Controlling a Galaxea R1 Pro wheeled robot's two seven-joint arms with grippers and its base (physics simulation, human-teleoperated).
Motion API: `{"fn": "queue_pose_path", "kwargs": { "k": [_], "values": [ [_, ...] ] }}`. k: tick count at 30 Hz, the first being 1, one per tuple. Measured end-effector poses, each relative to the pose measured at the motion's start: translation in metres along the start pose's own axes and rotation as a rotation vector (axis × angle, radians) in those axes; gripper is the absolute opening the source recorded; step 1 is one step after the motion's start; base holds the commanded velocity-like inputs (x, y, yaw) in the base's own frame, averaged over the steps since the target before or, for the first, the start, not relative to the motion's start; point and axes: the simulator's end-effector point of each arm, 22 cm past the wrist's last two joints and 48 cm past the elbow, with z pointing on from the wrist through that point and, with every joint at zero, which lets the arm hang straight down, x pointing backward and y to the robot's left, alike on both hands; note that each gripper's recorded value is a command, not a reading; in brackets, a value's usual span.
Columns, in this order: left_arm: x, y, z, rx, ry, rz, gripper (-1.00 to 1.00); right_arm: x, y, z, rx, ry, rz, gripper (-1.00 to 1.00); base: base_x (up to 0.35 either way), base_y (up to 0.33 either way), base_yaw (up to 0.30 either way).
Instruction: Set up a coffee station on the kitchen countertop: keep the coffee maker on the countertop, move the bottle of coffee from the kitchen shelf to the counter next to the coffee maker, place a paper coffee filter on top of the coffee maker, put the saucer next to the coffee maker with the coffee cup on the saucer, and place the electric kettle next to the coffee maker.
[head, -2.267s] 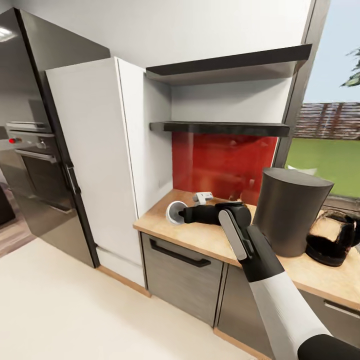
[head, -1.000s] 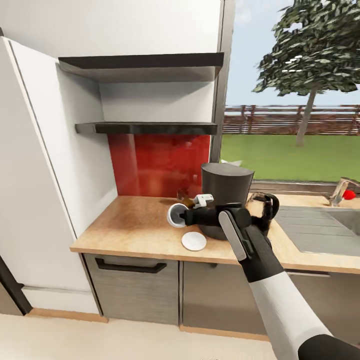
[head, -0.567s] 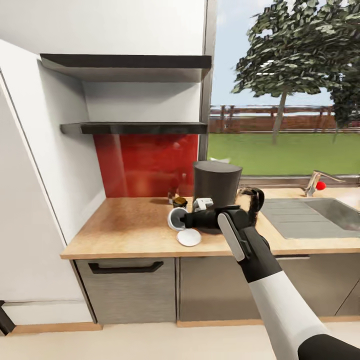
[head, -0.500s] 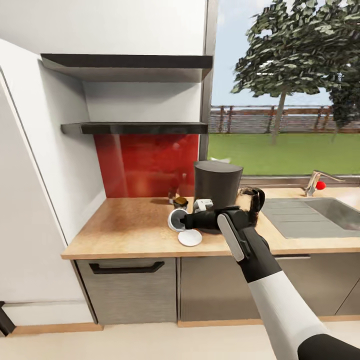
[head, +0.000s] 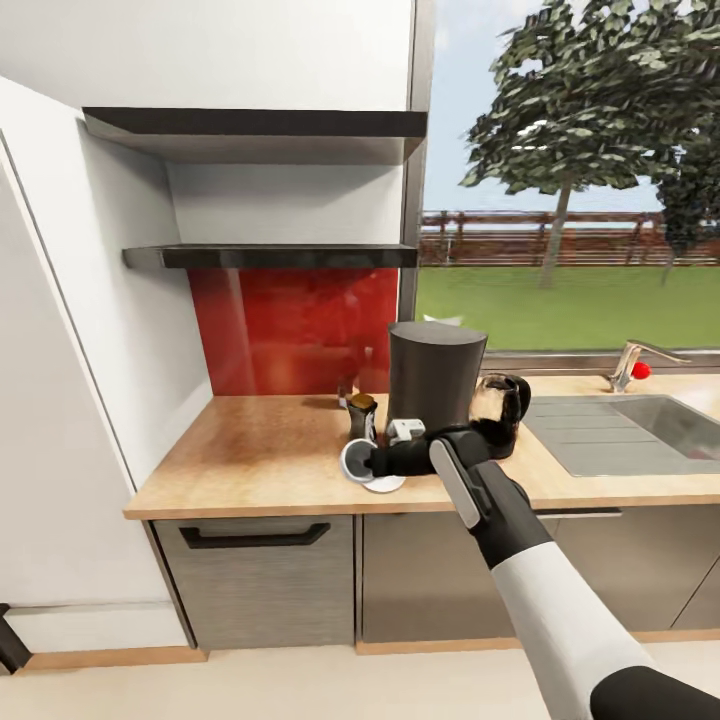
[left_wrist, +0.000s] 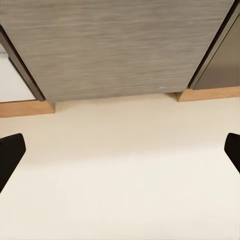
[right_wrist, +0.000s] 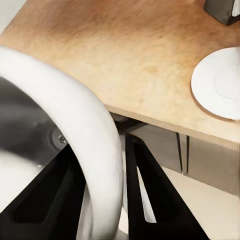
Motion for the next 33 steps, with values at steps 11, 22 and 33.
{"fn": "queue_pose_path", "kwargs": {
  "k": [11,22,33],
  "values": [
    [0.029,0.001,-0.009,-0.008,0.062,-0.019,1.0,0.003,-0.078,-0.01,0.279,-0.005,0.124,-1.0,0.0,0.0,0.0],
    [0.046,0.007,-0.017,-0.019,0.099,-0.024,1.0,0.012,-0.119,-0.025,0.456,0.0,0.233,-1.0,0.0,0.0,0.0],
    [0.076,0.022,-0.033,-0.043,0.173,-0.029,1.0,0.06,-0.162,-0.024,0.52,0.09,0.399,-1.0,0.025,0.035,0.0]
  ]
}}
